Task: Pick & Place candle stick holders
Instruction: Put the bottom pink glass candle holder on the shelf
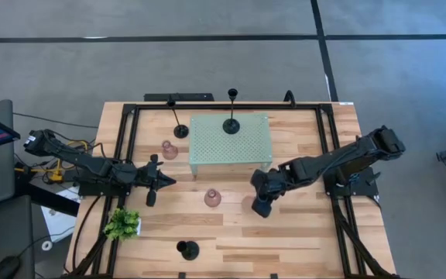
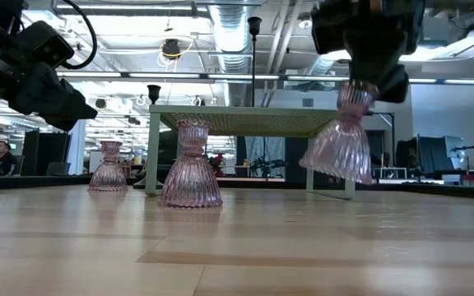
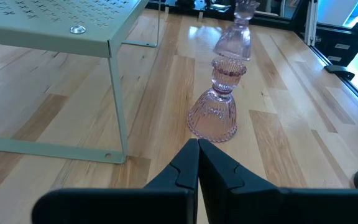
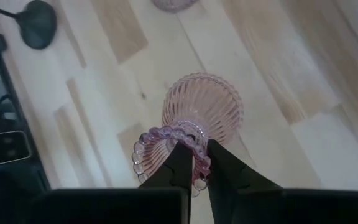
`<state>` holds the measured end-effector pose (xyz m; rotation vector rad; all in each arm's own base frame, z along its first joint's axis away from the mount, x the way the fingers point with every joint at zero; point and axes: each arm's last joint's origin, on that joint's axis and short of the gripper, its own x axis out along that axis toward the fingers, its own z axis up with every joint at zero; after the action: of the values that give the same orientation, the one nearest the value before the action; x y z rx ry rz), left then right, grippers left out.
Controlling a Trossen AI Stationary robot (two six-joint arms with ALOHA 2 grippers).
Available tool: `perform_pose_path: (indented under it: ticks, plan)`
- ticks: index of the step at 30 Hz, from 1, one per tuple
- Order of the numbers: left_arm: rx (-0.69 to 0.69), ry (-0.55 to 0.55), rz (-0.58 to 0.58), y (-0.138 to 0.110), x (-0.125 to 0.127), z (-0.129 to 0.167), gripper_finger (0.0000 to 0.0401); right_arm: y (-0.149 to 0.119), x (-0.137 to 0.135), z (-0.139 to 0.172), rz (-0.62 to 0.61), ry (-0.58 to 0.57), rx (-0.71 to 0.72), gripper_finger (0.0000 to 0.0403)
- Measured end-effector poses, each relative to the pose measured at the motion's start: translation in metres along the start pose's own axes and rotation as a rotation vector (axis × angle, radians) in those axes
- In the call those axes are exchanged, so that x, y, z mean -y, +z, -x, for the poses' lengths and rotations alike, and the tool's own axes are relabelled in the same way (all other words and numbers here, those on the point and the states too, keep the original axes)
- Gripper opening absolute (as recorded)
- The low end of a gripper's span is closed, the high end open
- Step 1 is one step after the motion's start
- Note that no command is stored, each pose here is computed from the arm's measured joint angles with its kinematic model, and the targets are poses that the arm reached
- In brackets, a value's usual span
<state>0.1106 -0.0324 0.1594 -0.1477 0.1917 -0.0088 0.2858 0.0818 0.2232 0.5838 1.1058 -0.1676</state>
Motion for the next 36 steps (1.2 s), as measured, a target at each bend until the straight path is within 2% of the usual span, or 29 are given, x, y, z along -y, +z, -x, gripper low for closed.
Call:
perform_pose_path:
  ticks: [7,15,22,31,36]
  plan:
    - [0.000,0.001,0.000,0.0000,-0.0001,0.0000,0.0008,0.0020,-0.0022,0.0023,0.000,0.005,0.003,0.0035]
    - [0.003,0.000,0.001,0.0003,0.0000,0.0000,0.0008,0.0013,-0.0018,0.0000,-0.001,-0.004,-0.008,0.0013]
    - [0.003,0.000,0.001,0.0003,0.0000,0.0000,0.0008,-0.0008,0.0004,0.0001,-0.035,-0.028,-0.029,0.0047]
    - [0.003,-0.001,0.001,0.0002,0.0001,0.0000,0.0008,-0.0012,0.0009,0.0001,-0.031,-0.034,-0.032,0.0018]
    - [0.003,-0.001,0.001,0.0003,0.0001,0.0000,0.0008,-0.0011,0.0009,0.0001,0.001,-0.033,-0.032,0.0058]
